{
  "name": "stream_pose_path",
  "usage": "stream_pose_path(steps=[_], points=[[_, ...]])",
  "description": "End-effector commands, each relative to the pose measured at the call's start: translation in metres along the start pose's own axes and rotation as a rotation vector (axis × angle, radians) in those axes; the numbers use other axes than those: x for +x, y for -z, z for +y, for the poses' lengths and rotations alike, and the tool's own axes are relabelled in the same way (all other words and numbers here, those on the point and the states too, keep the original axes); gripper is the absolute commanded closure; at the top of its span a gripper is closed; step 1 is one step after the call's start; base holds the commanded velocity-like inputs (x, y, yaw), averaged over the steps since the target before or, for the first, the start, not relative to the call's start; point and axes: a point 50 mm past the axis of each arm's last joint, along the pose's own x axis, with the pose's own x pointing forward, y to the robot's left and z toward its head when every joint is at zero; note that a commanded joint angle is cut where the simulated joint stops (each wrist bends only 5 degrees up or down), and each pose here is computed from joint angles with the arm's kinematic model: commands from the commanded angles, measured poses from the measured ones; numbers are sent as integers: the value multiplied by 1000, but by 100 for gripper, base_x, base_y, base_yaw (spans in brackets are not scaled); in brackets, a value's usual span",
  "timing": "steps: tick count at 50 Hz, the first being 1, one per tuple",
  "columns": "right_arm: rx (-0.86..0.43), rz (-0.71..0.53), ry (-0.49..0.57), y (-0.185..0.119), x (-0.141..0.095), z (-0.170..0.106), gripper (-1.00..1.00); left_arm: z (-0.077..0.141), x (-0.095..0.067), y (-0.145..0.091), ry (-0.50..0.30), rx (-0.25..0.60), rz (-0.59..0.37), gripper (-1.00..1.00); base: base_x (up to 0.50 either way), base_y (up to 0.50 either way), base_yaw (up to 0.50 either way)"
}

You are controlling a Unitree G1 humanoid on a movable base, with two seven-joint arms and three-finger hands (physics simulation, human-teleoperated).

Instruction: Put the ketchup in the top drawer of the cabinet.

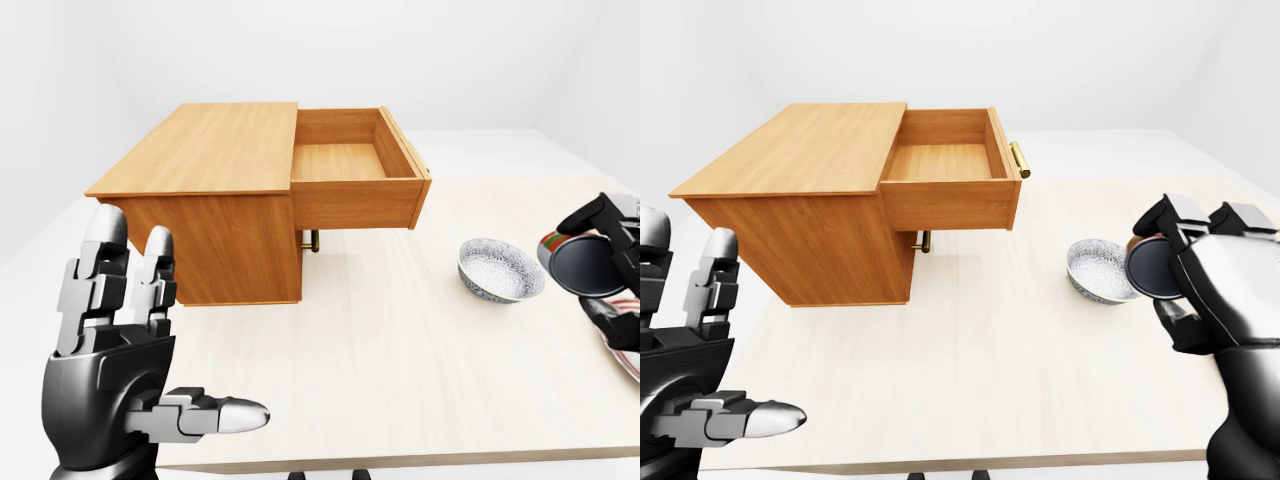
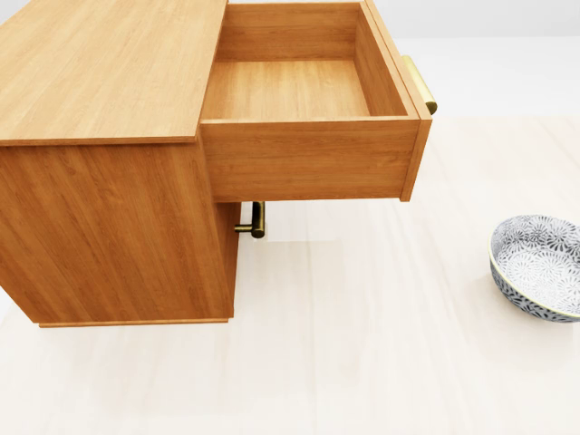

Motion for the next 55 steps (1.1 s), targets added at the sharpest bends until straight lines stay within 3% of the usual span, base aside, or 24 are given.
stream_pose_path(steps=[1,7,28,33,37,40,46,48,55], points=[[-125,-173,171,-50,-16,-25,100,0,0,0,0,-2,2,-100,0,0,0],[-109,-222,244,-65,-22,-32,100,1,0,-1,-2,-6,2,-100,0,0,0],[-88,-223,259,-65,-22,-34,100,1,0,0,-3,-7,5,-100,0,0,0],[-153,-288,286,-75,-19,-41,100,0,0,0,0,-5,6,-100,0,0,0],[-370,-466,320,-98,-18,-58,100,2,0,-1,-4,-4,-3,-100,0,0,0],[-452,-524,328,-105,-6,-72,100,2,0,-1,-7,-4,-3,-100,0,0,0],[-474,-522,339,-108,23,-99,100,1,1,-1,-5,-2,-5,-100,0,0,0],[-461,-532,343,-111,30,-106,100,0,1,0,-3,-1,-3,-100,0,0,0],[-345,-396,316,-102,85,-131,100,1,0,0,-3,0,-4,-100,0,0,0]])
